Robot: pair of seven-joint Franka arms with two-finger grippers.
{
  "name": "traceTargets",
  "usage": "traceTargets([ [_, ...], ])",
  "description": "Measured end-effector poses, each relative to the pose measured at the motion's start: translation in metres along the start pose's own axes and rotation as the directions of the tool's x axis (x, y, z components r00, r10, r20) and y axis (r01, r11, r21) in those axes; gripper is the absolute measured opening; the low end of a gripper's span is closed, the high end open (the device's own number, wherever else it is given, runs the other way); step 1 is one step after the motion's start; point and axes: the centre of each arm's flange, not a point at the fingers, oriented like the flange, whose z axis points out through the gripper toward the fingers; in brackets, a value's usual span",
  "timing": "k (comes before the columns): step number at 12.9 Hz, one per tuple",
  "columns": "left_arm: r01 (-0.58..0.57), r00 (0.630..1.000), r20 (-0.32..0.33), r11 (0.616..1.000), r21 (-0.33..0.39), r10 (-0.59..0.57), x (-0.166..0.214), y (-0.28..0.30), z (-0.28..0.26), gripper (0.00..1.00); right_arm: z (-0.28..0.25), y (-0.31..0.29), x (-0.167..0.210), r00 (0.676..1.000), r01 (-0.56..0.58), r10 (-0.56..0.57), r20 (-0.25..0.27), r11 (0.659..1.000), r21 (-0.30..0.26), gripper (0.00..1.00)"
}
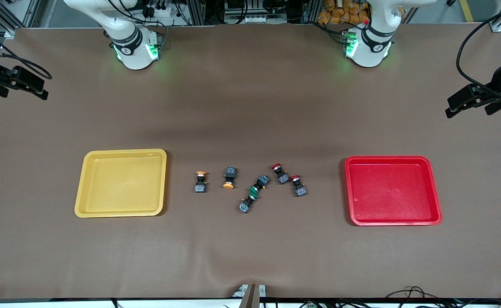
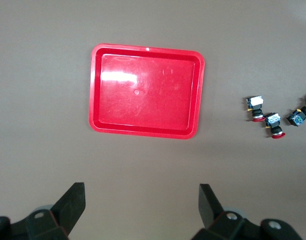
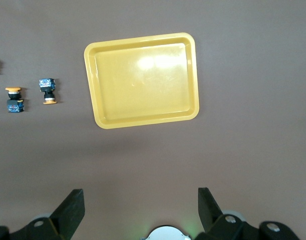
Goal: Place red and yellow buttons in trays
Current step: 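Reach the left gripper toward the red-capped button beside the red tray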
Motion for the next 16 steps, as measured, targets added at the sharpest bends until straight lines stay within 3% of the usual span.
traceTargets([
  [8, 0.001, 1.000, 0.016, 1.000, 0.016, -0.001, 0.004, -0.001, 0.009, 1.00, -0.001, 0.001, -0.001, 1.000, -0.002, 0.002, -0.001, 1.000, 0.012, 1.00],
  [12, -0.001, 0.993, 0.122, 0.999, 0.038, -0.003, 0.039, 0.005, 0.084, 1.00, -0.001, 0.003, -0.001, 1.000, -0.008, 0.008, -0.002, 1.000, 0.013, 1.00],
  [16, -0.011, 0.988, 0.153, 0.999, 0.047, 0.004, 0.073, 0.014, 0.158, 1.00, -0.001, 0.003, -0.002, 1.000, -0.006, 0.006, -0.004, 1.000, 0.014, 1.00],
])
